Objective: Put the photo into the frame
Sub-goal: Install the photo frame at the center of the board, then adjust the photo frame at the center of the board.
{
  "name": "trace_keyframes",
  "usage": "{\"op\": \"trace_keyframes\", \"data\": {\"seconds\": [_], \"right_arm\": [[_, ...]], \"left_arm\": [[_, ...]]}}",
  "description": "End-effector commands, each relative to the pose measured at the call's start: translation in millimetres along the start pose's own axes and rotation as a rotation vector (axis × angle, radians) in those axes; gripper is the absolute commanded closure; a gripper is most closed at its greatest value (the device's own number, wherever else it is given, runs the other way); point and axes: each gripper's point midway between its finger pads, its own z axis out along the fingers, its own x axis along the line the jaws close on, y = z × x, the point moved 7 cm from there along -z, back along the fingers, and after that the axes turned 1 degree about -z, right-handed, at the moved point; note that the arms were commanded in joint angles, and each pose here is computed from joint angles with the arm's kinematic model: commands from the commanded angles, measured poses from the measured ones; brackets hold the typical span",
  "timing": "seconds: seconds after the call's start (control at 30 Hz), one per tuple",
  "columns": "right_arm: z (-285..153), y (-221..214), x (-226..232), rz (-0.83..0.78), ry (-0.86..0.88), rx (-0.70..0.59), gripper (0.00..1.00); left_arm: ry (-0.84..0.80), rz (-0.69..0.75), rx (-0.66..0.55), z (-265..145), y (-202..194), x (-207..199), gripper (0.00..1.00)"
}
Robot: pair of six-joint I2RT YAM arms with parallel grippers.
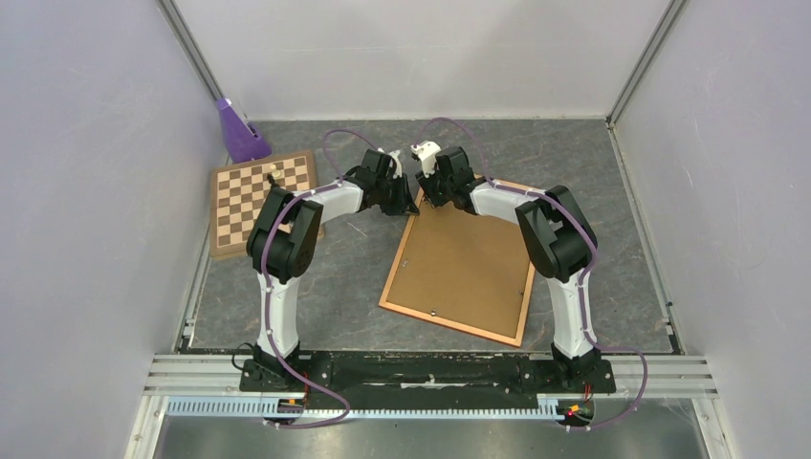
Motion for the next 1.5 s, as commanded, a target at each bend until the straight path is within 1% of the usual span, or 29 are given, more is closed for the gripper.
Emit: {"op": "trace_keyframes", "data": {"seconds": [0.0, 0.37, 0.4, 0.57, 0.73, 0.83, 1.0, 1.1, 1.17, 1.23, 1.37, 1.43, 1.47], "right_arm": [[5.6, -27.9, 14.6, -0.003, 0.051, 0.091, 0.68], [-6.2, -34.6, 25.5, 0.010, 0.104, 0.097, 0.69], [-7.7, -29.5, 24.3, 0.006, 0.095, 0.068, 0.70], [-18.1, -21.3, 17.6, -0.002, 0.053, 0.046, 0.69], [-31.3, -3.8, -4.8, 0.014, -0.018, 0.005, 0.65], [-42.7, 5.3, -17.8, 0.020, -0.043, -0.019, 0.63], [-69.3, 14.7, -42.3, 0.003, -0.102, -0.061, 0.60], [-80.5, 16.4, -62.7, -0.028, -0.153, -0.064, 0.56], [-84.2, 12.9, -79.8, -0.044, -0.195, -0.028, 0.50], [-83.2, 9.1, -97.0, -0.049, -0.215, -0.004, 0.44], [-75.2, 6.3, -122.7, -0.081, -0.249, 0.028, 0.33], [-67.8, 3.0, -129.5, -0.080, -0.251, 0.040, 0.31], [-65.8, 5.0, -133.4, -0.080, -0.253, 0.038, 0.31]], "left_arm": [[0.064, -0.050, 0.063, -4.5, -14.9, 15.4, 0.98], [0.069, -0.064, 0.062, -2.9, -14.0, 17.8, 0.98], [0.071, -0.068, 0.062, -3.0, -13.8, 19.1, 0.98], [0.074, -0.072, 0.057, -4.3, -12.6, 22.0, 0.98], [0.076, -0.065, 0.051, -5.1, -8.9, 23.1, 0.98], [0.077, -0.026, 0.044, -6.2, -2.2, 20.7, 0.98], [0.094, 0.087, 0.051, -9.0, 19.6, 16.5, 0.98], [0.105, 0.164, 0.072, -9.5, 30.8, 14.4, 0.98], [0.101, 0.217, 0.088, -9.4, 38.9, 12.0, 0.98], [0.098, 0.262, 0.106, -7.3, 46.1, 11.2, 0.95], [0.086, 0.302, 0.138, -3.3, 54.9, 8.5, 0.81], [0.077, 0.306, 0.143, -1.2, 57.0, 6.9, 0.75], [0.074, 0.301, 0.143, -0.5, 57.9, 6.5, 0.71]]}}
